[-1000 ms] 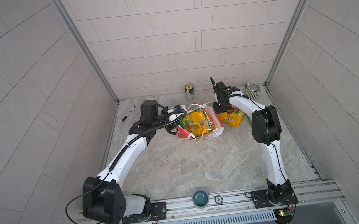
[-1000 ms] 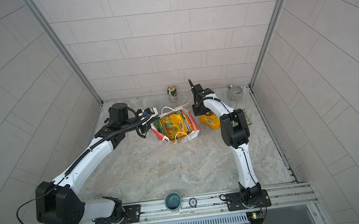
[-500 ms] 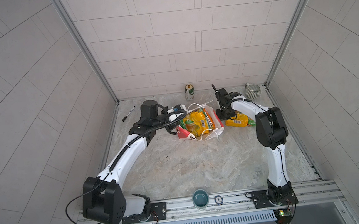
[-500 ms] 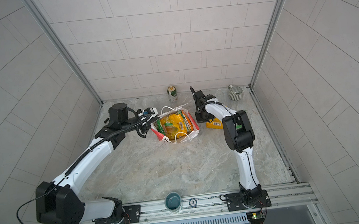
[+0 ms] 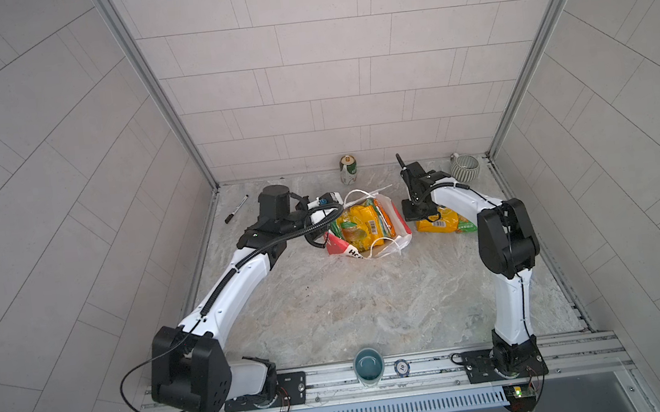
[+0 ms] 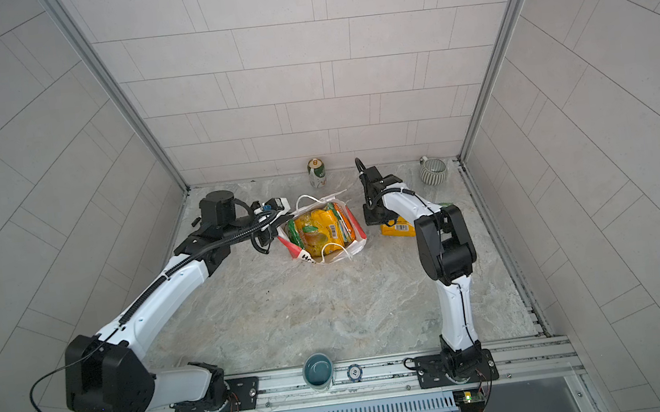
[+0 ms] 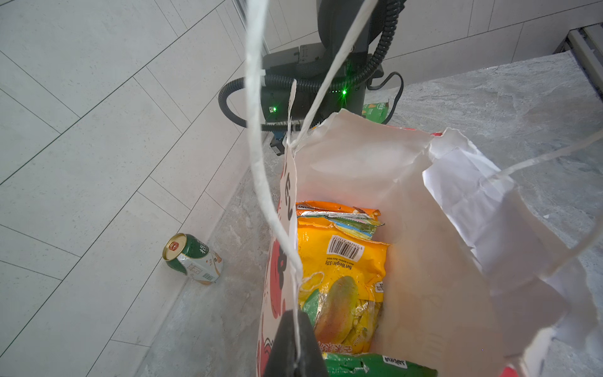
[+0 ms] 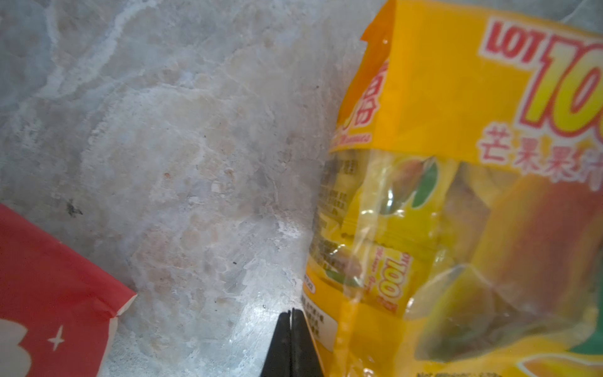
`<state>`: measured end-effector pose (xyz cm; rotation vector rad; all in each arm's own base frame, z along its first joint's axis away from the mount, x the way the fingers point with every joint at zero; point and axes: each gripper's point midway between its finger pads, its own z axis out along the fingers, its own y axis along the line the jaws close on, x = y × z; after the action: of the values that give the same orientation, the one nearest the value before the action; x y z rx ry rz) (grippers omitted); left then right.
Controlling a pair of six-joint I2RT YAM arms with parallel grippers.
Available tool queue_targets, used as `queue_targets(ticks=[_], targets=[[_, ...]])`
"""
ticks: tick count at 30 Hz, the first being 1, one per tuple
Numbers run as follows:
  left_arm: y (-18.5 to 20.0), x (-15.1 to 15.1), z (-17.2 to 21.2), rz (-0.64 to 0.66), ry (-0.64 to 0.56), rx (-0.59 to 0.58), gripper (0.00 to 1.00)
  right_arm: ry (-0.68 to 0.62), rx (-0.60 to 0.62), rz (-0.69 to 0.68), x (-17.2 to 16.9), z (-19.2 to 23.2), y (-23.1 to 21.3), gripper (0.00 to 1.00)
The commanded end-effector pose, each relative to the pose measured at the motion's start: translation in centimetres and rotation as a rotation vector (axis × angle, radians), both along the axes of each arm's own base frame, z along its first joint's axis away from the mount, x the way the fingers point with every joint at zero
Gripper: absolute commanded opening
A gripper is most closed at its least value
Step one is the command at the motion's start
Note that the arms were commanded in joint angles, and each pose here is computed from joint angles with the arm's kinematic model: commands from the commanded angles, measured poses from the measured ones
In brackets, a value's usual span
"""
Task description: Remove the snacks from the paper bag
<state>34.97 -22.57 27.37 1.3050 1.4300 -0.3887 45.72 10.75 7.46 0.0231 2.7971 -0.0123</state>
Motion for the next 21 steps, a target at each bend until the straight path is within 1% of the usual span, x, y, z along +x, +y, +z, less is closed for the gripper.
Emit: queue_targets(ticks=[1,4,10,16,21], targets=[[0.0,-0.7,0.7,-0.016,-0.012,-0.019,0.0,-0.066,0.018,0.007,0.3,2.1,1.3,0.0],[-0.1,-0.6,0.7,-0.017,-0.01,-0.026,0.0,-0.066,0.018,-0.002,0.7,1.3,1.6,0.0],[-0.1,-0.5,0.6,-0.018,-0.005,-0.026,0.0,-0.092,-0.035,-0.084,2.3,0.0,-0.1,0.0],[0.0,-0.5,0.7,-0.013,-0.008,-0.022,0.0,-0.079,-0.052,-0.15,1.6,-1.3,-1.8,0.0],[-0.1,-0.6,0.9,-0.015,-0.011,-0.024,0.0,-0.087,-0.073,-0.191,0.7,-0.9,-3.4,0.0]])
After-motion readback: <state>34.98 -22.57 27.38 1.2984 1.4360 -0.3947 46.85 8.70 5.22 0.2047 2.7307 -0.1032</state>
